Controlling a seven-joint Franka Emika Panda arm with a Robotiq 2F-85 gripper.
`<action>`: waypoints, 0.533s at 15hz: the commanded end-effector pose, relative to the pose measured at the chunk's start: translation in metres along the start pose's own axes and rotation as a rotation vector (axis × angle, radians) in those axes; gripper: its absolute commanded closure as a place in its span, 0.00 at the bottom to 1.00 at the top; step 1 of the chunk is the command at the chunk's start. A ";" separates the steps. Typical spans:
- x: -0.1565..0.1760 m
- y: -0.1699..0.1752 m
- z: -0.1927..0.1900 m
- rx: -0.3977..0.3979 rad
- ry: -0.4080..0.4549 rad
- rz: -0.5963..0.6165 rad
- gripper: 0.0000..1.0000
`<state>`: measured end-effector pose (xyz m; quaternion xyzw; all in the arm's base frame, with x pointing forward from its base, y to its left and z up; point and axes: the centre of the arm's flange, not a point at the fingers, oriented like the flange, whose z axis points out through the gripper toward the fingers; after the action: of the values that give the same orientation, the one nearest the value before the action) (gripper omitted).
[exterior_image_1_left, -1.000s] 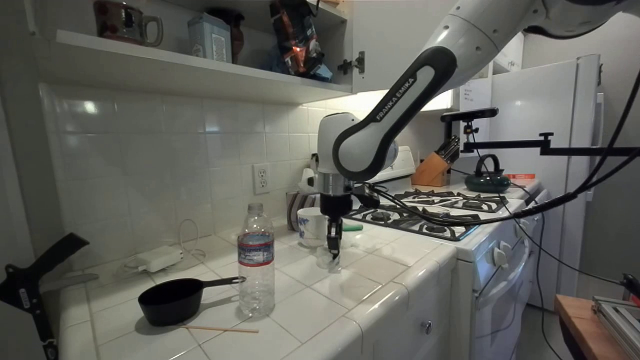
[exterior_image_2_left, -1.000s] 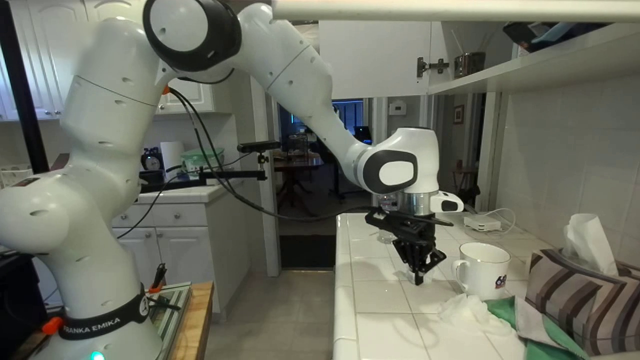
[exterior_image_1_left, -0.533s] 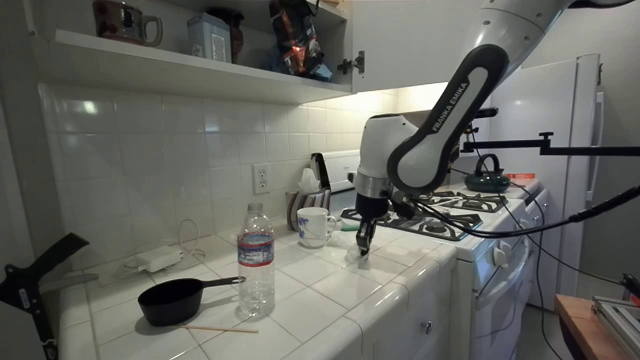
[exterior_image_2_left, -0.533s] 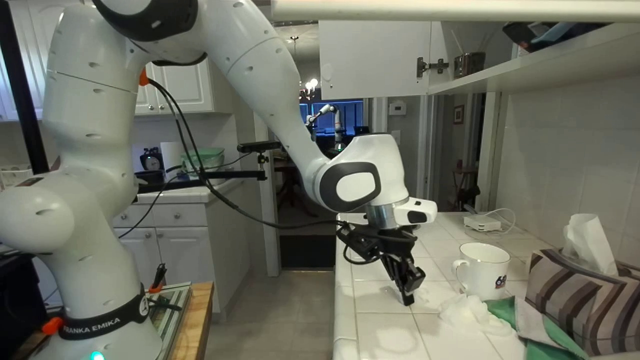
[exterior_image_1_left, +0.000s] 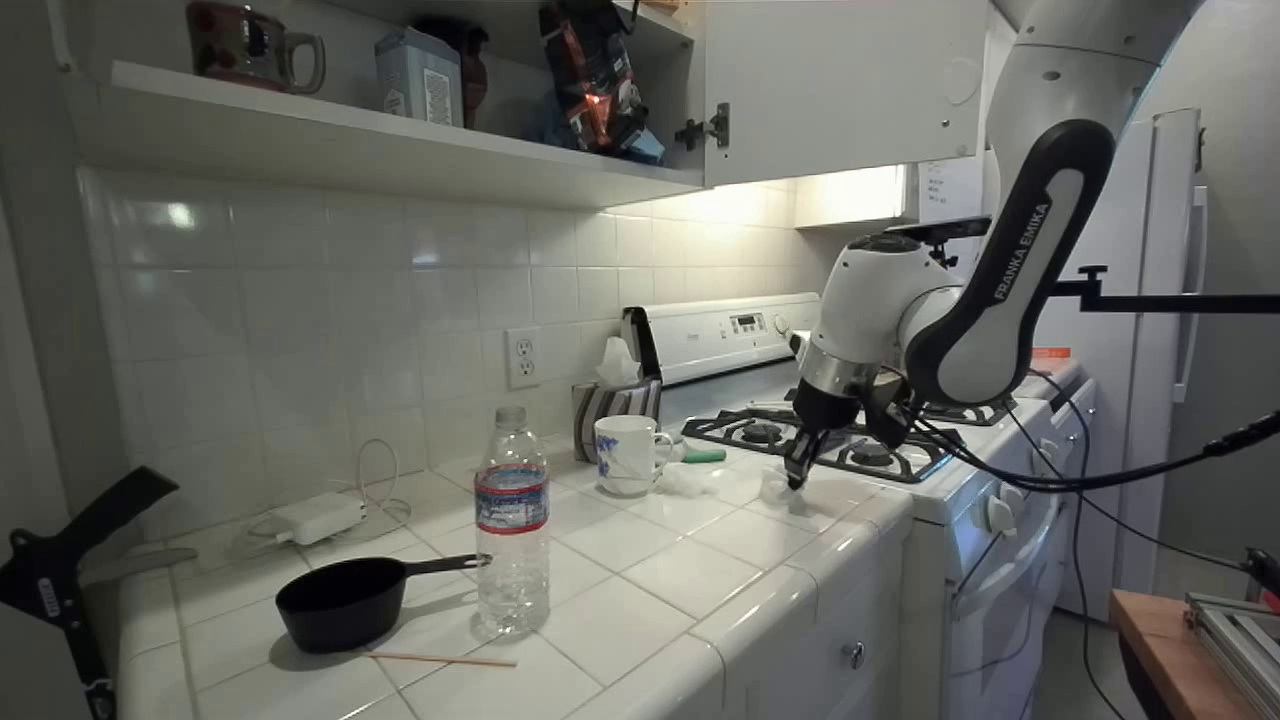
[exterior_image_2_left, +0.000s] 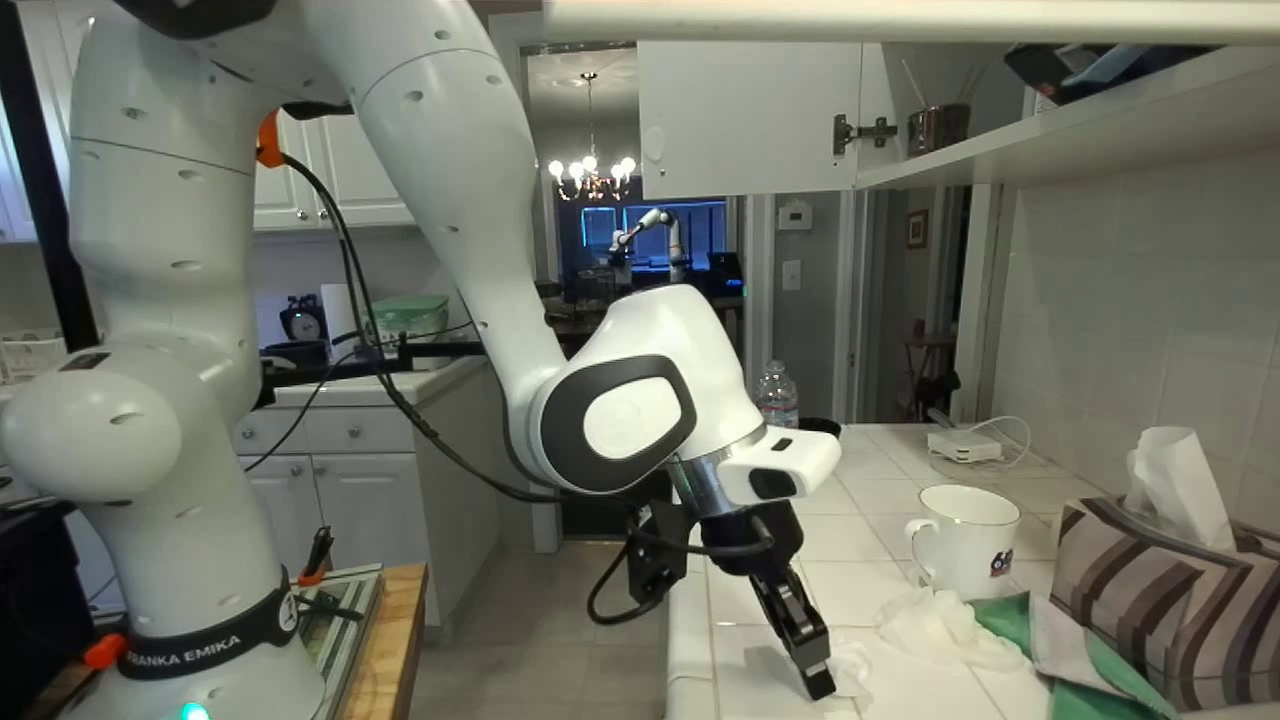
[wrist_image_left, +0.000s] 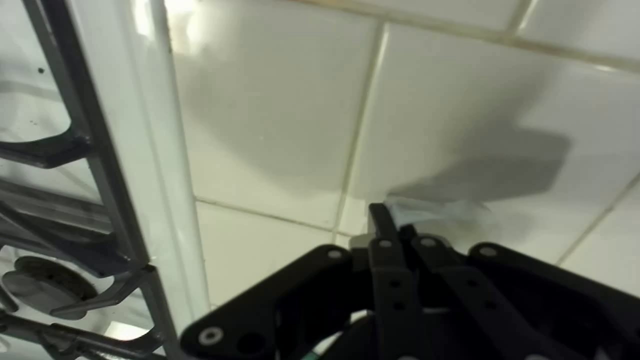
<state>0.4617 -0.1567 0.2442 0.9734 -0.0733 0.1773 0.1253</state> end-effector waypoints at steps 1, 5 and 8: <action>0.001 -0.010 -0.016 0.006 0.082 -0.058 1.00; 0.028 -0.033 -0.023 0.043 0.124 -0.141 1.00; 0.049 -0.037 -0.027 0.039 0.139 -0.164 1.00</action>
<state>0.4897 -0.1177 0.2656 0.9661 0.0004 0.2289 0.1197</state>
